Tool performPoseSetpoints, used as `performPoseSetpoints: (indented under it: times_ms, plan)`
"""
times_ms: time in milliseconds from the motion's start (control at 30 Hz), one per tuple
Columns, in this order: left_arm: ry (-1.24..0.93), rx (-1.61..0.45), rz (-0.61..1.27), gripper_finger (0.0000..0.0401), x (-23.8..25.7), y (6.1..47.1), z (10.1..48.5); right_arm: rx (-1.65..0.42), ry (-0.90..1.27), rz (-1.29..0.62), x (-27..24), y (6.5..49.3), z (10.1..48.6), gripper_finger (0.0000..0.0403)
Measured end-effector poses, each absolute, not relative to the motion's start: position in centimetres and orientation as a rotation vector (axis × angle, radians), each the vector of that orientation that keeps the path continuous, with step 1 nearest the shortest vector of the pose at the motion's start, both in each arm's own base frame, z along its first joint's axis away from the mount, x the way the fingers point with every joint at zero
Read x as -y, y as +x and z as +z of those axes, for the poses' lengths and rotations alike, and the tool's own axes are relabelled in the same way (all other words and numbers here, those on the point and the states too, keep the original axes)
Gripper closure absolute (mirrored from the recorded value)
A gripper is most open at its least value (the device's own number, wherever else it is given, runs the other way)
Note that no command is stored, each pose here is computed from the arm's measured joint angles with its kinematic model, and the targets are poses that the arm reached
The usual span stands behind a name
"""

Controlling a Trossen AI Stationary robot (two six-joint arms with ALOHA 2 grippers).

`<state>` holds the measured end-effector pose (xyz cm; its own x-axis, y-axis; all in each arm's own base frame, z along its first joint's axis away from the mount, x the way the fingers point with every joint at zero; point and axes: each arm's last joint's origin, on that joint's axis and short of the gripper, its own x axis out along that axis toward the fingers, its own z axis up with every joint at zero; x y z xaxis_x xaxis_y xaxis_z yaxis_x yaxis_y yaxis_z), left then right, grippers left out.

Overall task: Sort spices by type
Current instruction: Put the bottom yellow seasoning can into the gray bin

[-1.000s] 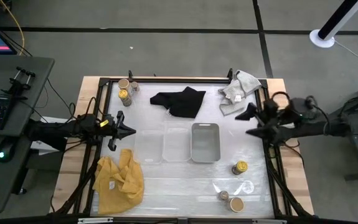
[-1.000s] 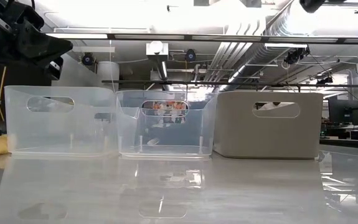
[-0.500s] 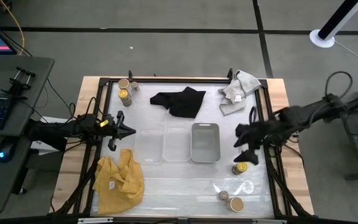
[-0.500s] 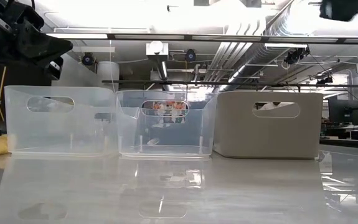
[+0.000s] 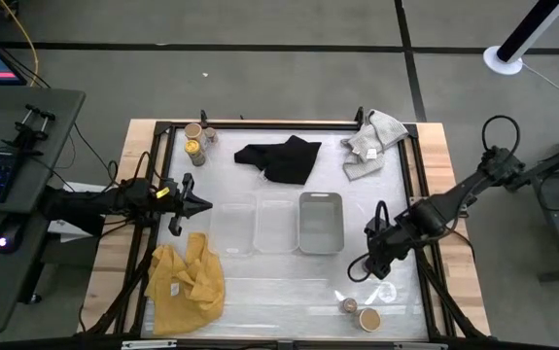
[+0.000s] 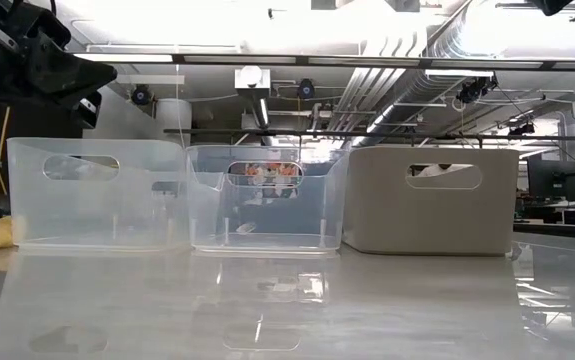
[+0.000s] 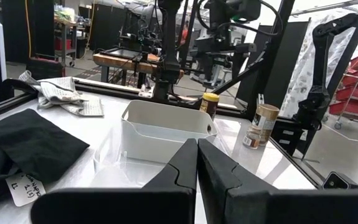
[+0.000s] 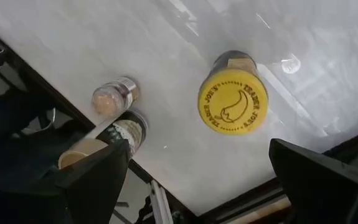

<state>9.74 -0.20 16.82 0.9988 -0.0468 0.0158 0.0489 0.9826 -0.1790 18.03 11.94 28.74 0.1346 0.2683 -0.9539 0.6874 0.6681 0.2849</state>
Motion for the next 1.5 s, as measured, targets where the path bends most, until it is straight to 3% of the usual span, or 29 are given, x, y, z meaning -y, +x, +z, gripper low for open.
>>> performPoseSetpoints:
  times_ms: [300, 600, 1500]
  plan:
    - [-0.180, 0.012, -0.048, 0.0400, 0.2, 9.7, 16.8, -1.434, 0.796, -0.328, -12.1, 18.0, 28.8, 0.0020]
    - [-0.180, 0.012, -0.048, 0.0400, 0.2, 9.7, 16.8, -1.521, 0.689, -0.544, -12.1, 18.2, 26.9, 0.0020]
    - [-0.180, 0.011, -0.048, 0.0400, 0.2, 9.7, 16.8, -1.722, 0.409, -0.515, -14.7, 22.0, 20.2, 0.0025]
